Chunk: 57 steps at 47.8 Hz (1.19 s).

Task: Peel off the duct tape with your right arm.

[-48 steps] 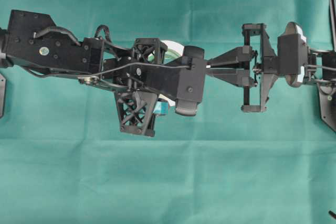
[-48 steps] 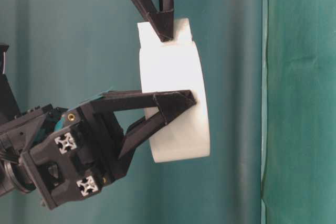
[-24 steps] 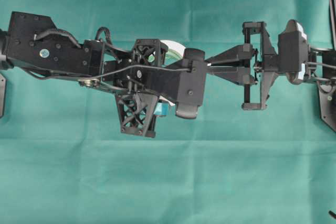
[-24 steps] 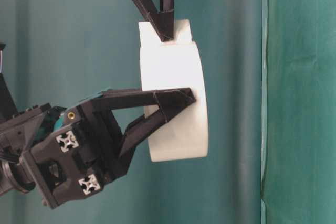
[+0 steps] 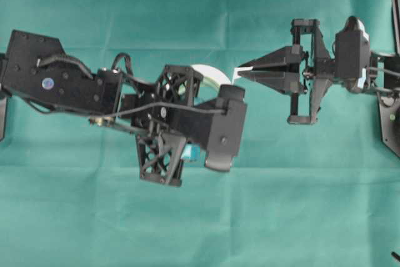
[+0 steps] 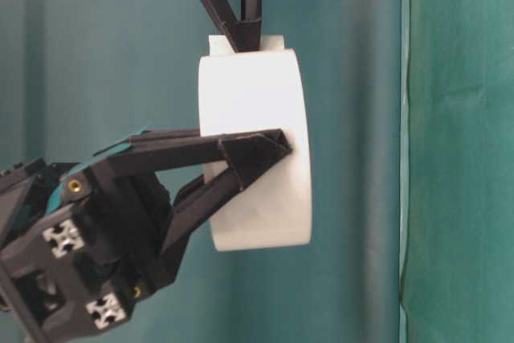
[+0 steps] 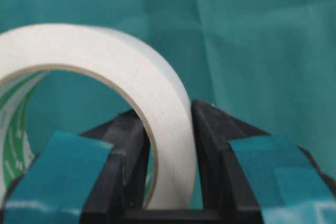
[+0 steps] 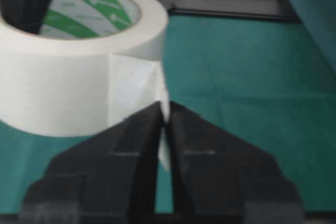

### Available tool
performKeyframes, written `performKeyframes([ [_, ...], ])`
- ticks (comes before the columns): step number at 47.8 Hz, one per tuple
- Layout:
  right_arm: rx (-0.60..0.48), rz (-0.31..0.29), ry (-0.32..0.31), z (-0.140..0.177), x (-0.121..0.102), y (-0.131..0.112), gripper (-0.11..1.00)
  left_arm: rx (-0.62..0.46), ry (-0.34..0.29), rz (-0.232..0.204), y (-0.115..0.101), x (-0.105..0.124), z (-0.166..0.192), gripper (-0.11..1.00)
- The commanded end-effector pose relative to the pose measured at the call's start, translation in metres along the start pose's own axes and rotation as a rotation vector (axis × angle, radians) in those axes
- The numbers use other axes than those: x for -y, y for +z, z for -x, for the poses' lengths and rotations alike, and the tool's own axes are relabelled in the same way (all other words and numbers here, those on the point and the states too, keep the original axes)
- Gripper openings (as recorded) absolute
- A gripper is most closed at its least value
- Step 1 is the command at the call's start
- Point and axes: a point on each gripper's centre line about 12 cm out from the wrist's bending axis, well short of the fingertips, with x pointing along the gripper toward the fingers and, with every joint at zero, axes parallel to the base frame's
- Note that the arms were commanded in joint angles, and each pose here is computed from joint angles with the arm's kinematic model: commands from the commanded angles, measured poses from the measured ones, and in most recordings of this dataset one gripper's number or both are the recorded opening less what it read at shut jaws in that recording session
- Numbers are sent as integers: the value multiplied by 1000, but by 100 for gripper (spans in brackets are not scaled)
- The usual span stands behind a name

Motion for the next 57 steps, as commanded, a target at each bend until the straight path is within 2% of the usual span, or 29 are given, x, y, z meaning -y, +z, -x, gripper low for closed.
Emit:
performKeyframes([
  [1, 28, -13, -41, -2, 12, 8, -8, 79, -25, -42, 19, 20, 20, 21],
  [5, 29, -15, -59, -3, 18, 7, -8, 87, -32, -51, 22, 24, 21, 21],
  [12, 34, -18, -91, -7, 28, 7, -8, 102, -45, -96, 28, 35, 22, 21],
  [29, 21, -23, -147, -25, 48, 4, -8, 154, -71, -280, 44, 64, 22, 21],
  [44, -7, -27, -183, -45, 64, -2, -8, 246, -79, -419, 56, 85, 30, 21],
  [57, -23, -30, -195, -55, 70, -7, -9, 342, -63, -481, 65, 90, 40, 21],
])
